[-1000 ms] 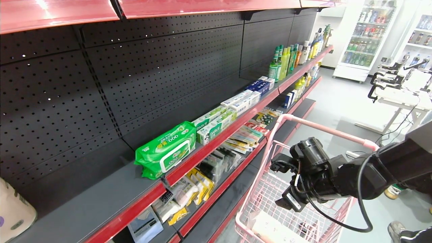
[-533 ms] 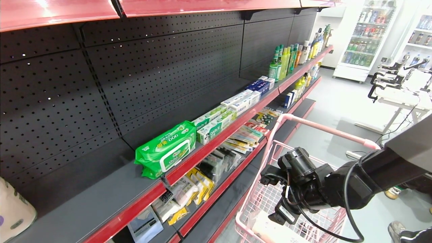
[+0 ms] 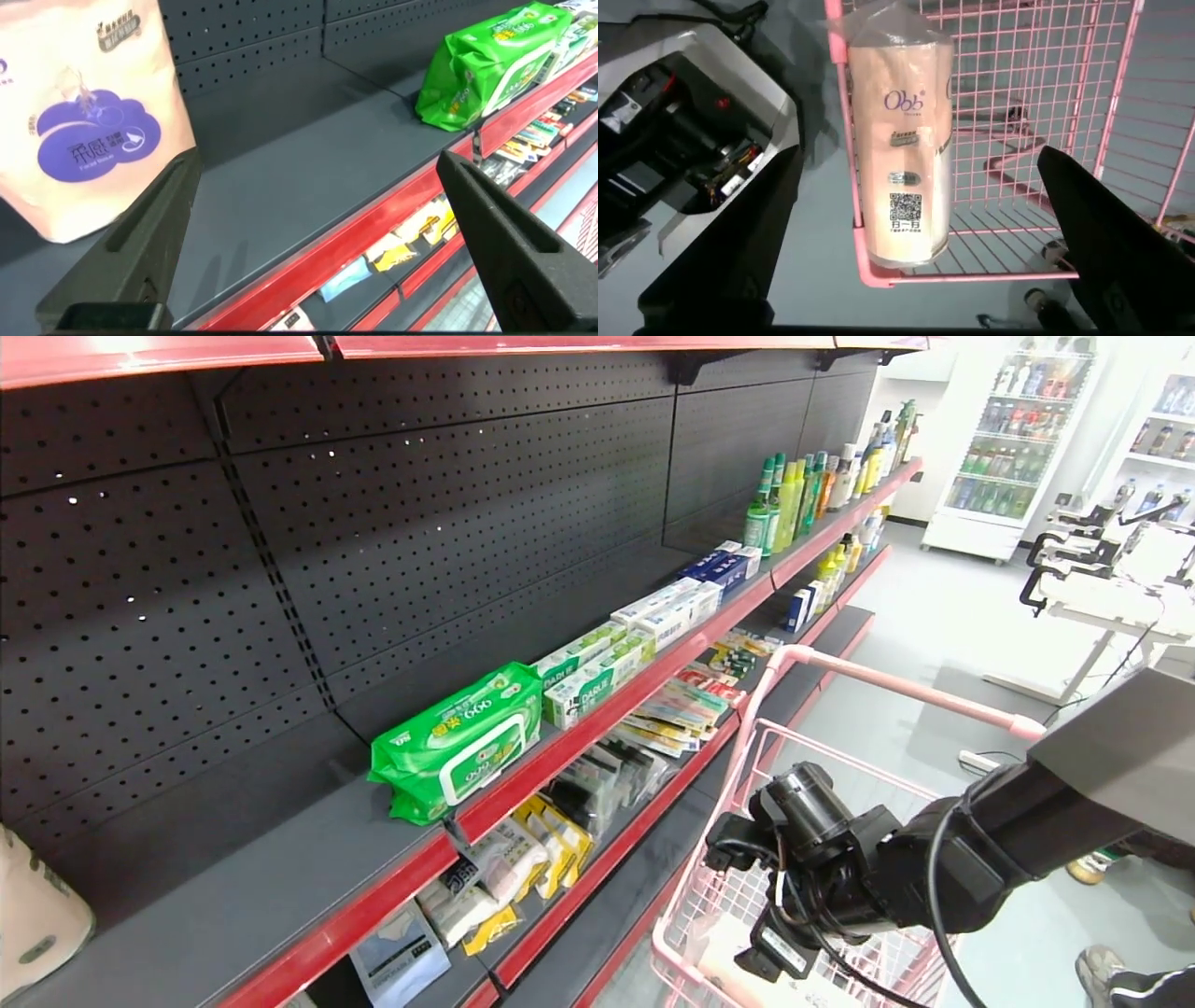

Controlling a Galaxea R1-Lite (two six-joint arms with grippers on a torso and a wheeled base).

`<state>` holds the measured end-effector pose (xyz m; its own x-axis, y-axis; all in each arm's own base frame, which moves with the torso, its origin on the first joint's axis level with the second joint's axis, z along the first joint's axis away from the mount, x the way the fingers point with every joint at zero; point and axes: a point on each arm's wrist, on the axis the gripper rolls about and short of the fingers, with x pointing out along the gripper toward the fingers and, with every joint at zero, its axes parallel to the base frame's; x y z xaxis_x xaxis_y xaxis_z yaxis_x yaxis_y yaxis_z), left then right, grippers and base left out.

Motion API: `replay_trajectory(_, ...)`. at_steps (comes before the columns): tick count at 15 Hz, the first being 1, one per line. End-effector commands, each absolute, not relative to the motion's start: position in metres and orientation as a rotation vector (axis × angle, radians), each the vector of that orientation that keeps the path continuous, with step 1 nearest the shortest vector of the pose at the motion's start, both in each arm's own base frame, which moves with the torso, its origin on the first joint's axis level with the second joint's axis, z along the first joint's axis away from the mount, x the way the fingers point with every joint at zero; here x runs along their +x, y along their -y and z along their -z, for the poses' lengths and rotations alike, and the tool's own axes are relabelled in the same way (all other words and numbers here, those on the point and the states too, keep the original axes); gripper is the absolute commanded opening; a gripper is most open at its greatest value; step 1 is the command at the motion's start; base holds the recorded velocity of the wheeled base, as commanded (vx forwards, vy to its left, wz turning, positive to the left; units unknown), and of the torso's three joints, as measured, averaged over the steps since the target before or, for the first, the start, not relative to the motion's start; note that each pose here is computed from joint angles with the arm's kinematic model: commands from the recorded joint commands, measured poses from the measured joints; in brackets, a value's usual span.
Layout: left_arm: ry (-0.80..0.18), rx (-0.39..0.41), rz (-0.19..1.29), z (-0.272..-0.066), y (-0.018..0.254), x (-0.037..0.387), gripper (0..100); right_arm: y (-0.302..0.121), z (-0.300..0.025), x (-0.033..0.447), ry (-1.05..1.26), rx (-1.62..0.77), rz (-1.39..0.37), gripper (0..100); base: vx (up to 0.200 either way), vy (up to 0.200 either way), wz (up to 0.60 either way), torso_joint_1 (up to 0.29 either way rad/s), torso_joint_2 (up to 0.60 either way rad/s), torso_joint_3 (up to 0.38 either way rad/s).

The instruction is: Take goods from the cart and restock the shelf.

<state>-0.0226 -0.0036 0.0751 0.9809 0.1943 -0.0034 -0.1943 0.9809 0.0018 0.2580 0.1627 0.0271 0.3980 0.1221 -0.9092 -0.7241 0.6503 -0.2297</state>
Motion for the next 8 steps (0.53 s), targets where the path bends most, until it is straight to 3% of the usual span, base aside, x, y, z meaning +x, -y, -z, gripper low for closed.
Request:
replay_trajectory(1,-0.005,0.001,-0.196,-0.075,0.004,-0.023,100,-0.164,-0.025,0.255,-1.038,-0.694,-0.599,100,0.000,0.000,0.00,0.000,0.00,0.000)
replay_trajectory(8,-0.005,0.001,-0.196,-0.075,0.004,-0.023,100,-0.161,-0.010,0.245,-1.096,-0.723,-0.608,100,0.000,0.000,0.00,-0.022,0.04,0.027)
